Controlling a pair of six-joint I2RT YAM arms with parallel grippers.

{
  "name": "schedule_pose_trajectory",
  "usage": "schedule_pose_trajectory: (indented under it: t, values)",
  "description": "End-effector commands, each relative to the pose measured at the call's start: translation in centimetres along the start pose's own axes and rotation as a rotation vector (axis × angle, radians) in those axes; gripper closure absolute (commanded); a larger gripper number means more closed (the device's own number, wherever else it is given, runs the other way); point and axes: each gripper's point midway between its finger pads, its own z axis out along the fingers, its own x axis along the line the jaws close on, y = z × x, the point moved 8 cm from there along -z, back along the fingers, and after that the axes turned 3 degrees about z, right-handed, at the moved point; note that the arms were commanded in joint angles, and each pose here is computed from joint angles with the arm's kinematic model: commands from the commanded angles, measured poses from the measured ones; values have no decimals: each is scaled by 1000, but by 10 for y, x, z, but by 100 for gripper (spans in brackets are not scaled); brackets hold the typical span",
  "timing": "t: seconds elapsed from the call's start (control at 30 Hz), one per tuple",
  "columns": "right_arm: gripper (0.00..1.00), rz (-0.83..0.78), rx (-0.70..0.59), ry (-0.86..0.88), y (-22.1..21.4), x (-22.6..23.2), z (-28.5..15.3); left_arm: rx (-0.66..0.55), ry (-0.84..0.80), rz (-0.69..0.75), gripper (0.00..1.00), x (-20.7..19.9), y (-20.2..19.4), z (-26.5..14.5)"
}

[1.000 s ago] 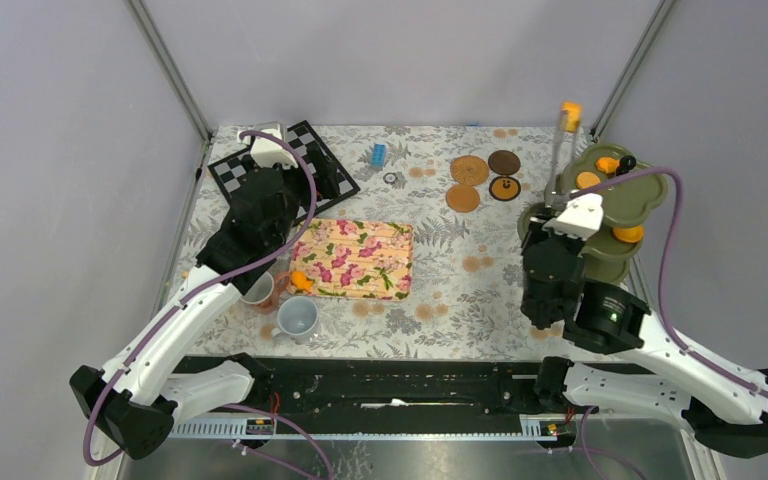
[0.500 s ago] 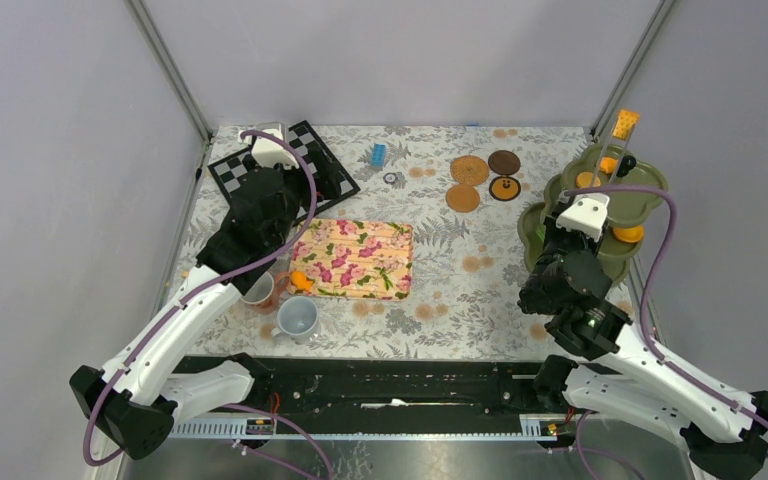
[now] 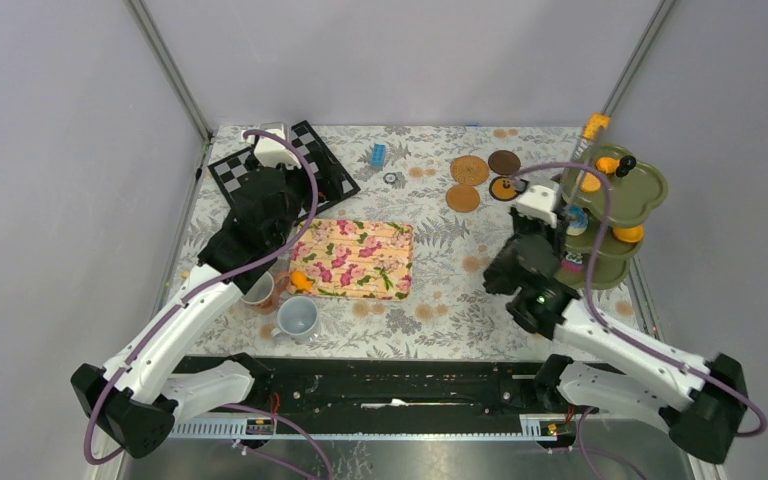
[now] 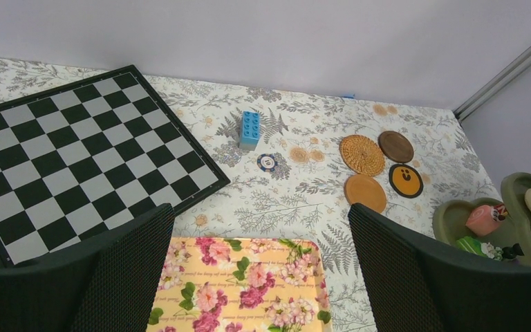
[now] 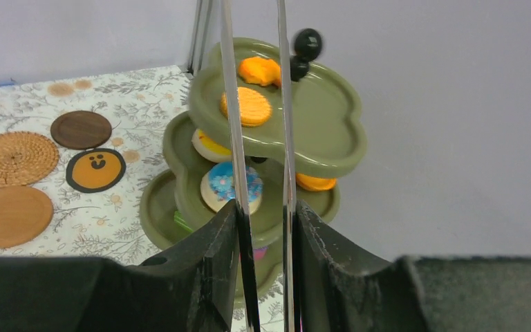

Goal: Serve the afternoon tea

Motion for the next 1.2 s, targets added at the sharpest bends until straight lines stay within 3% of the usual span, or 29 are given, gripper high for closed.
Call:
schedule_pose_trajectory:
  t: [0.0,0.1,0.2,0.33,0.63,1.17]
  values:
    - [66,100,-26,55,16,37,13,-37,-21,-18,2,-5,10,1]
    - [72,233,106,244,17,59,34,-32,-21,-13,2,-5,9,2]
    - [73,337,130,288,21,70,39,-28,-13,-8,1,-4,8,3]
    - [72,331,187,225,23,75,46,-24,-20,-8,1,-5,8,4]
    - [68,306,244,91,28,33,52,-7,-42,-8,1,-9,6,6]
    - [66,241,299,195,39,-55,17,-4,-72,-16,1,-12,9,4]
